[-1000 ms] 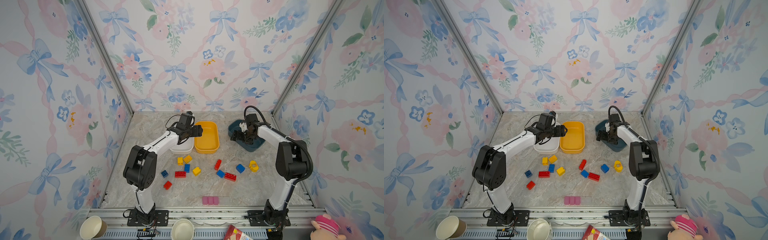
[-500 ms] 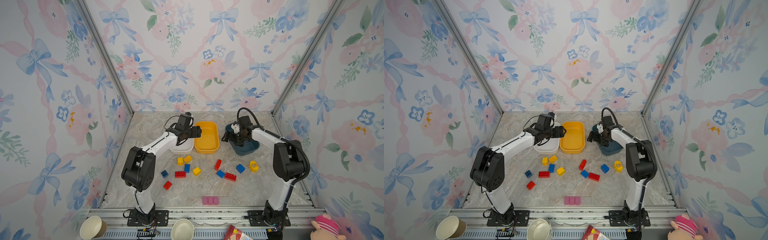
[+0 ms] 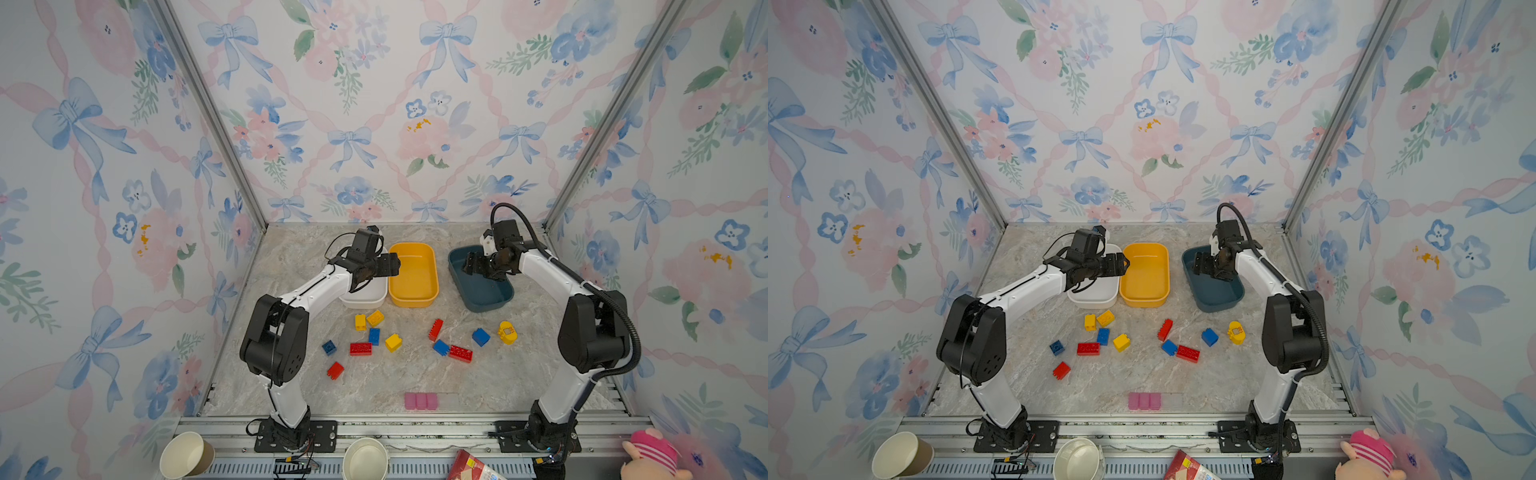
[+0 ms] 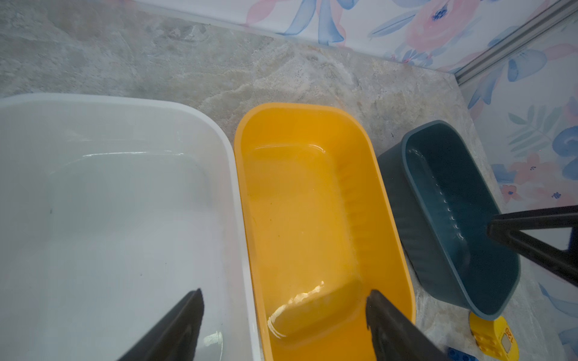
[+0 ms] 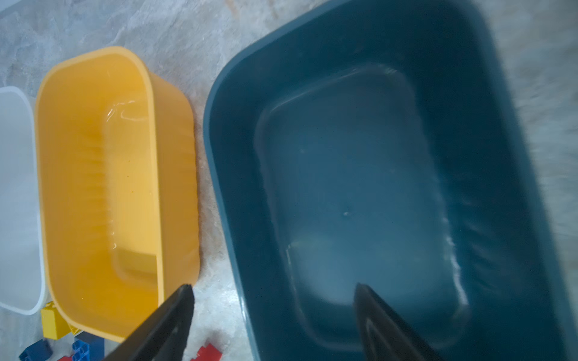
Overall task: Sort the legos into containers by color
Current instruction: 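Drag the dark teal tub with the right gripper against the yellow tub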
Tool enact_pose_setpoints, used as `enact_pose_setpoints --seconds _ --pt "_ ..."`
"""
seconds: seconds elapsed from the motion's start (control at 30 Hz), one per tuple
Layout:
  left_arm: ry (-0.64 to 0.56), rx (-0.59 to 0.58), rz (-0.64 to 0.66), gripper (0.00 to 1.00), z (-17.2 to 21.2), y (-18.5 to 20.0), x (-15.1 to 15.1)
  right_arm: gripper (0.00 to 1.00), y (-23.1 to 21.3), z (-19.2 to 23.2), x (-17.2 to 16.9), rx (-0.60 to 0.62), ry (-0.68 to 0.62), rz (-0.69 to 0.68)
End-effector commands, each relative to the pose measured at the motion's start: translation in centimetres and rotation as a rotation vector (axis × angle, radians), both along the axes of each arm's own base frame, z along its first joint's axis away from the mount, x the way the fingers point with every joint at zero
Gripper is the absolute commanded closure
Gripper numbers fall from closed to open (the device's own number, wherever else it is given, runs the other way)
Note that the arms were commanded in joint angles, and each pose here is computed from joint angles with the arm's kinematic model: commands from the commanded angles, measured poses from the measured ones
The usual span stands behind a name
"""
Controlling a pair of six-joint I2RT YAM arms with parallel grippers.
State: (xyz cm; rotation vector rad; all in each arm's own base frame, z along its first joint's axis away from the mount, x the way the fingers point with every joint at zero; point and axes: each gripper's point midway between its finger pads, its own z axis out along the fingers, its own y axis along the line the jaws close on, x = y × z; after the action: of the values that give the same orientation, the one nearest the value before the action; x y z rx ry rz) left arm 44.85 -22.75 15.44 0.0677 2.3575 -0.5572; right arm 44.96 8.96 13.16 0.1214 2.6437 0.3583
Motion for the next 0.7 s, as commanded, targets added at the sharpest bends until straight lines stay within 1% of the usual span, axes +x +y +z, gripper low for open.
enact_pose_setpoints --seconds 0.0,0.17,0.3,0.4,0.53,0.67 --pt "-0.037 -0.018 0.006 0.14 1.9 0.4 -0.4 0.19 -4.6 0.3 -0.2 -0.149 0.008 -0.042" --pt "-0.050 -0.016 0.006 0.11 2.4 0.8 -0.8 0.20 -8.2 -0.7 0.6 -0.239 0.021 -0.087" --pt "-0.052 -0.016 0.009 0.10 2.5 1.2 -1.0 0.23 -9.4 -2.1 1.3 -0.241 0.042 -0.095" --pt "-0.049 -0.015 0.011 0.09 2.4 1.3 -1.1 0.31 -9.2 -3.4 1.8 -0.227 0.068 -0.074" --pt "-0.048 -0.016 0.011 0.09 2.4 1.3 -1.1 0.36 -9.1 -4.7 2.3 -0.226 0.092 -0.060" --pt "-0.049 -0.018 0.011 0.08 2.4 1.2 -1.1 0.46 -9.2 -5.5 2.6 -0.230 0.104 -0.061"
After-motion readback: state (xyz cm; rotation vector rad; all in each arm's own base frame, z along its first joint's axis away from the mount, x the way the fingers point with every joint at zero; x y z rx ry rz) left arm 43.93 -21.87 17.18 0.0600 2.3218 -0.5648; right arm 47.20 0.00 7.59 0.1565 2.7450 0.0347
